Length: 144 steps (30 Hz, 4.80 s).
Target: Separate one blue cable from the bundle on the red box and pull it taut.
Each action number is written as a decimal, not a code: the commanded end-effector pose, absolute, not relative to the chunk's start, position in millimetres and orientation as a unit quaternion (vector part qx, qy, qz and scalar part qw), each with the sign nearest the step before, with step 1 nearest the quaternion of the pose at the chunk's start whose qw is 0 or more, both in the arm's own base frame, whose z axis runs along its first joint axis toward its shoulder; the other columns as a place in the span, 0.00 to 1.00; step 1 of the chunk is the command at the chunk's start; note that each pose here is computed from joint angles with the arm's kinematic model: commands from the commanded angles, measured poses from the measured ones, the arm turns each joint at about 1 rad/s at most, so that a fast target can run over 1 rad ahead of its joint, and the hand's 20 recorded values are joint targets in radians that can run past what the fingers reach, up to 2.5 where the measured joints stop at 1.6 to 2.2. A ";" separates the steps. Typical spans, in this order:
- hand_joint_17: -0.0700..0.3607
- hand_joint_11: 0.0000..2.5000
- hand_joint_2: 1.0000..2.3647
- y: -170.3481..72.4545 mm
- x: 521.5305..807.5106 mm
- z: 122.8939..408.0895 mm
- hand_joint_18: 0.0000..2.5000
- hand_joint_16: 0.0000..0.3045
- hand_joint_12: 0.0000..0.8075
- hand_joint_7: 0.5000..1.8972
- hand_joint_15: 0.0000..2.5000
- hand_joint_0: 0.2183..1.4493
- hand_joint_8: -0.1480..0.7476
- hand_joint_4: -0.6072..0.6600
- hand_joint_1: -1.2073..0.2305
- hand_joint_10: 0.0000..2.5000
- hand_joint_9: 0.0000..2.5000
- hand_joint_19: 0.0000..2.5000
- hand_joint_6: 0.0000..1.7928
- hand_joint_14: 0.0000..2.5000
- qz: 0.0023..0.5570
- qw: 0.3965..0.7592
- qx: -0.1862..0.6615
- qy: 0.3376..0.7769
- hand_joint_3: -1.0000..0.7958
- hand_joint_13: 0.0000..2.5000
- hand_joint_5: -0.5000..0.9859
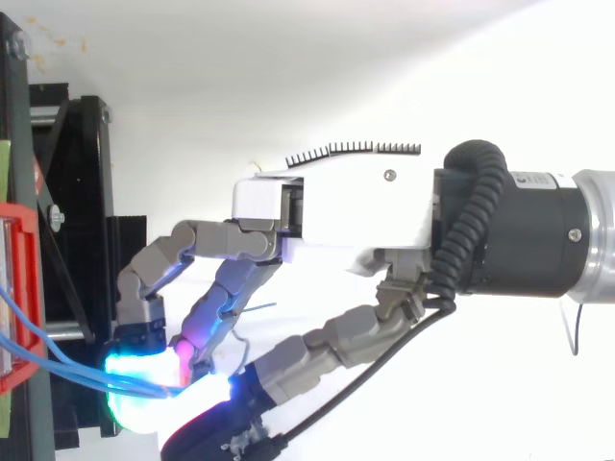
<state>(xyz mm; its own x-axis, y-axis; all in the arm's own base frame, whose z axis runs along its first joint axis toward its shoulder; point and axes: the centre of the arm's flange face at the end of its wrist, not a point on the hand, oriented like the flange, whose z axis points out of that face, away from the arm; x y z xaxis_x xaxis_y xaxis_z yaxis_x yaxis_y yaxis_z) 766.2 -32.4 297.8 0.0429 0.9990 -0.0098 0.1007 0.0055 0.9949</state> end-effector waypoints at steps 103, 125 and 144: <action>0.46 0.15 0.01 -34.4 763.9 295.9 0.36 0.19 0.54 0.36 0.12 0.31 0.60 0.59 0.29 0.00 0.38 0.17 0.48 0.00 0.457 0.482 0.538 0.519 0.53 0.38 0.23; 0.41 0.15 0.00 -36.7 764.0 296.0 0.33 0.16 0.48 0.36 0.13 0.27 0.57 0.62 0.38 0.00 0.38 0.19 0.47 0.00 0.457 0.483 0.539 0.518 0.28 0.37 0.24; 0.41 0.15 0.01 -35.6 764.0 296.0 0.34 0.16 0.46 0.31 0.12 0.37 0.54 0.60 0.22 0.00 0.34 0.18 0.47 0.00 0.457 0.482 0.538 0.518 0.41 0.35 0.21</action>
<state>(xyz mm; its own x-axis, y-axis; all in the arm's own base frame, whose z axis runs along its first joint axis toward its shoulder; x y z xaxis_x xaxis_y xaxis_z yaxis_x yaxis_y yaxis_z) 764.1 -35.6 296.3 0.0449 0.9990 -0.0084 0.1171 0.0031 0.9931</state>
